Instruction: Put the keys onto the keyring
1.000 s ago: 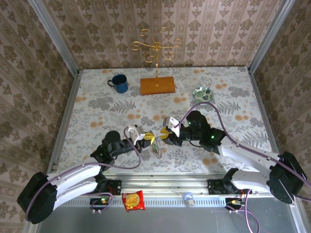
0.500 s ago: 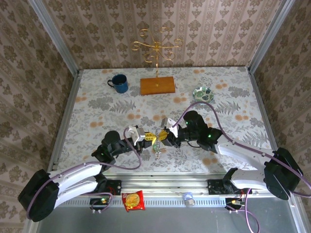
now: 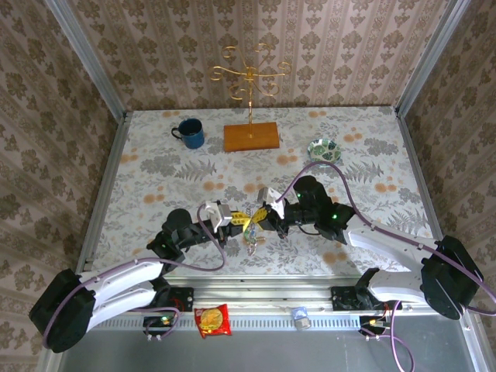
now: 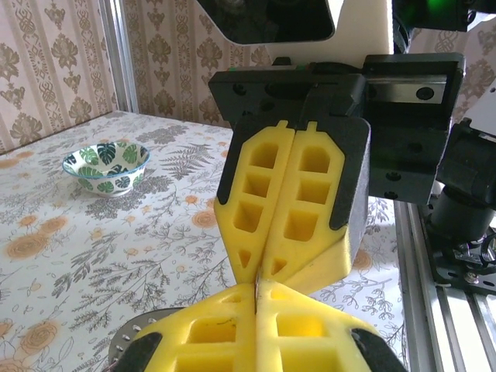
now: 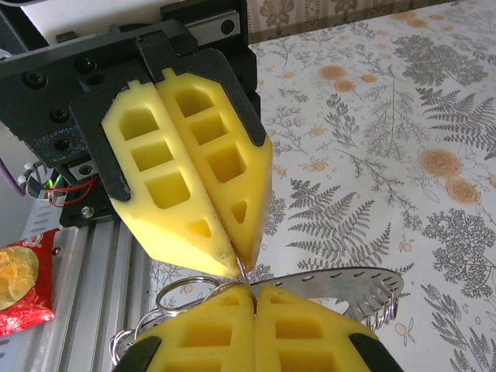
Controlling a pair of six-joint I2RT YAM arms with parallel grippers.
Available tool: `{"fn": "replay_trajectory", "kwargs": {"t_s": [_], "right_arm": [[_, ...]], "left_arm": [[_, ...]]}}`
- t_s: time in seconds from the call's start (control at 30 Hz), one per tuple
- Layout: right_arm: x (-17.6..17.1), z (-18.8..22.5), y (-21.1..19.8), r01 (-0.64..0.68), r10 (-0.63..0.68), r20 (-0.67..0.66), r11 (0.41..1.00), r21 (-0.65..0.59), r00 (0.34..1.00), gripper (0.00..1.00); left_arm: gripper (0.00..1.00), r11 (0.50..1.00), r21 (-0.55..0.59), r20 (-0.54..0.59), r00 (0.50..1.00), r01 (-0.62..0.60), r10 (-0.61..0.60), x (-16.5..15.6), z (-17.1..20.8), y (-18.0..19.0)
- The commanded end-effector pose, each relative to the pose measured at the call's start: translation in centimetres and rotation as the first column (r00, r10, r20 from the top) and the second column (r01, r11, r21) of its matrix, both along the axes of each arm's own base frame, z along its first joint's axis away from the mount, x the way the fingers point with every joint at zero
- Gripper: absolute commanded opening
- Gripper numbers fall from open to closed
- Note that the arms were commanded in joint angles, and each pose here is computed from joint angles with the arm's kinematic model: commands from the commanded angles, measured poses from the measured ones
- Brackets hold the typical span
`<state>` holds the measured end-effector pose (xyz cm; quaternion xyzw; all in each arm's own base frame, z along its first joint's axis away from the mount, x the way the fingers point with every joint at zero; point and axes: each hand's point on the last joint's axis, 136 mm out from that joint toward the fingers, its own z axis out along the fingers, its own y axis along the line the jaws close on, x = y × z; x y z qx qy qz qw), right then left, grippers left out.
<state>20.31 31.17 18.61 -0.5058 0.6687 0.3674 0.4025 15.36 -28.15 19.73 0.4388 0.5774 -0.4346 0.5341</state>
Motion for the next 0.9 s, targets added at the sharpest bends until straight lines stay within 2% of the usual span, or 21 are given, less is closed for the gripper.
{"fn": "replay_trajectory", "kwargs": {"t_s": [0.0, 0.2, 0.53, 0.6, 0.7, 0.77, 0.8, 0.87], "right_arm": [[-0.6, 1.2, 0.4, -0.06, 0.06, 0.033, 0.998, -0.005, 0.998, 0.0], [-0.6, 0.5, 0.3, -0.078, 0.08, 0.019, 0.993, -0.088, 0.997, 0.0], [-0.8, 0.5, 1.4, -0.113, 0.117, 0.024, 0.984, -0.139, 0.993, 0.0], [-0.8, 0.4, 1.5, -0.118, 0.123, 0.025, 0.983, -0.144, 0.992, 0.0], [-0.9, 0.6, 1.7, -0.122, 0.126, 0.025, 0.982, -0.144, 0.992, 0.0], [-0.6, 0.7, 1.5, -0.102, 0.108, 0.033, 0.984, -0.149, 0.994, 0.0], [-0.4, 0.7, 1.2, -0.079, 0.086, 0.035, 0.985, -0.151, 0.996, 0.05], [0.2, 0.6, 0.5, -0.026, 0.033, 0.043, 0.988, -0.153, 0.999, 0.24]], "left_arm": [[0.07, 1.0, 0.025, 0.038, 0.999, -0.007, 0.006, -0.1, -0.4, 0.1], [0.1, 0.994, 0.113, 0.039, 0.999, 0.007, -0.011, -0.2, -1.6, 0.2], [0.11, 0.99, 0.135, 0.046, 0.998, 0.037, -0.043, -0.6, -1.5, -0.1], [0.1, 0.989, 0.138, 0.048, 0.997, 0.046, -0.053, -0.7, -1.5, -0.2], [0.01, 0.988, 0.144, 0.051, 0.996, 0.061, -0.069, -0.9, -1.6, -0.3], [0.0, 0.987, 0.147, 0.053, 0.996, 0.061, -0.069, -0.9, -1.6, -0.2], [0.0, 0.987, 0.148, 0.053, 0.996, 0.062, -0.071, -0.9, -1.6, -0.2], [0.0, 0.988, 0.146, 0.058, 0.996, 0.059, -0.068, -0.9, -1.6, -0.1]]}}
